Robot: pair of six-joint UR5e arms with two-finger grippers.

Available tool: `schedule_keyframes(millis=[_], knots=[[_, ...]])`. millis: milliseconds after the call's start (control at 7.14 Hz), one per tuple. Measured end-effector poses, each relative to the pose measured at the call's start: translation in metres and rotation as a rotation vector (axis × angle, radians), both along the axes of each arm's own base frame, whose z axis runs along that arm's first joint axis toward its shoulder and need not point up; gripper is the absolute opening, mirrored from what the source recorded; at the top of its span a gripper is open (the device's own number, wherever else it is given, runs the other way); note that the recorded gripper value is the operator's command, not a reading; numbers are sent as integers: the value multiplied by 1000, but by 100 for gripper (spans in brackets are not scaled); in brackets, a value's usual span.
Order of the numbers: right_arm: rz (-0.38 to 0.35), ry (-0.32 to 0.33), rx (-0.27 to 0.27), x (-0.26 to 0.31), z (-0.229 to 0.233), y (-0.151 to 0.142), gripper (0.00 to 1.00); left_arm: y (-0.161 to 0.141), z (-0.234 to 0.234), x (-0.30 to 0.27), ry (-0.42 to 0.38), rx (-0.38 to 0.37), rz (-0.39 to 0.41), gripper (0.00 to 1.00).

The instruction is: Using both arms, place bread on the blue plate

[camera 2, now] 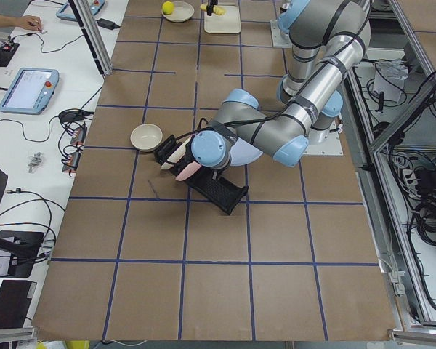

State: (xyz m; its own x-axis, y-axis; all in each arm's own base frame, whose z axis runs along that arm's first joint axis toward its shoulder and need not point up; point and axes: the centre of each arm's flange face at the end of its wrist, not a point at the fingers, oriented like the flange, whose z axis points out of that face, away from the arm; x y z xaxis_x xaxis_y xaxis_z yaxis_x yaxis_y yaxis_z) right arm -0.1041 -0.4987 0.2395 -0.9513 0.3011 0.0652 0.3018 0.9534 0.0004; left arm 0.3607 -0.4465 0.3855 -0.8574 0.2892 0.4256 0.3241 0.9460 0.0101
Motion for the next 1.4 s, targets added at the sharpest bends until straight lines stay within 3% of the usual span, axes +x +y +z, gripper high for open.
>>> schedule_keyframes(millis=[140, 420, 700, 980, 1400], knots=[[6, 3, -11, 2, 30, 1, 16, -5, 2, -9, 8, -2, 32, 2], [52, 10, -60, 15, 90, 16, 15, -47, -1, -70, 59, -8, 74, 2], [136, 25, -115, 39, 125, 27, 15, -104, -17, -171, 72, -7, 89, 1], [195, 29, -131, 62, 133, 28, 15, -154, -76, -295, 40, -42, 129, 1], [303, 43, -165, 133, 146, 21, 16, -181, -152, -487, 36, -72, 296, 0]])
